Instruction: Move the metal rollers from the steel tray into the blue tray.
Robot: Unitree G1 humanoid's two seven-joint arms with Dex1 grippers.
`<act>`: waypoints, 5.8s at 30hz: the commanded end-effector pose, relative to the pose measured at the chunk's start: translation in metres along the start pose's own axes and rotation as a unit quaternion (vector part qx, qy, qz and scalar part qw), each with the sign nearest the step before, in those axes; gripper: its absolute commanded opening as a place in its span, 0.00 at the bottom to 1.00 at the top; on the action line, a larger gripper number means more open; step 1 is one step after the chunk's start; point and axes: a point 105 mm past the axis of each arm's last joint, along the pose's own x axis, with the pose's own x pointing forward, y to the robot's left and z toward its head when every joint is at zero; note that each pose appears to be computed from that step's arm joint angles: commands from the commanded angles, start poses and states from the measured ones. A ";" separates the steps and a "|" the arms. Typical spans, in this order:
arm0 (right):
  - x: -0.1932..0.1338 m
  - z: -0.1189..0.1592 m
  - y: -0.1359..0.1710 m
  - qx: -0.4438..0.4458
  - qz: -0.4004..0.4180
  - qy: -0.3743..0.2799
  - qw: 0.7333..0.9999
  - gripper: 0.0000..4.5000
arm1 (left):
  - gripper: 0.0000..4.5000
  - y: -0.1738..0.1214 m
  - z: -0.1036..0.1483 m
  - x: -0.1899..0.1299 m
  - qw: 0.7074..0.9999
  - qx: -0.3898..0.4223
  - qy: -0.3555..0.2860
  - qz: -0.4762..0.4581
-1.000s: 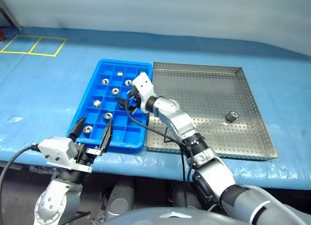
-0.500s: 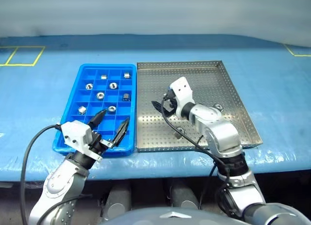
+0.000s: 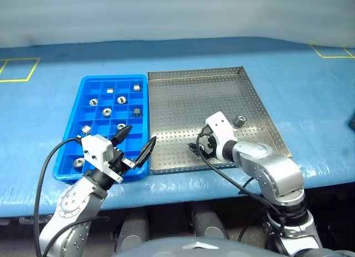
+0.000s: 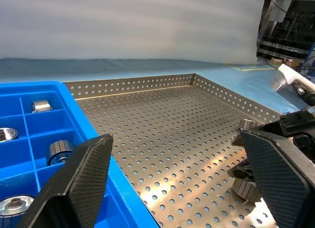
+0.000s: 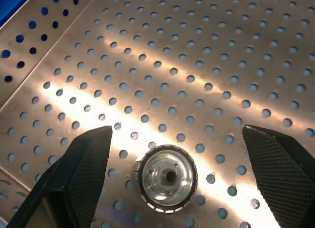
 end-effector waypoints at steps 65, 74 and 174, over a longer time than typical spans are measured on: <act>0.068 0.110 0.114 -0.188 0.202 -0.170 0.946 0.41 | 1.00 0.003 0.007 -0.072 0.971 0.165 0.039 0.167; 0.079 0.083 0.090 -0.202 0.185 -0.115 0.955 0.41 | 1.00 -0.004 0.001 -0.068 0.975 0.149 0.037 0.159; 0.014 0.140 -0.030 0.022 -0.137 -0.343 0.929 0.38 | 1.00 0.001 0.022 -0.005 0.990 0.137 -0.041 0.016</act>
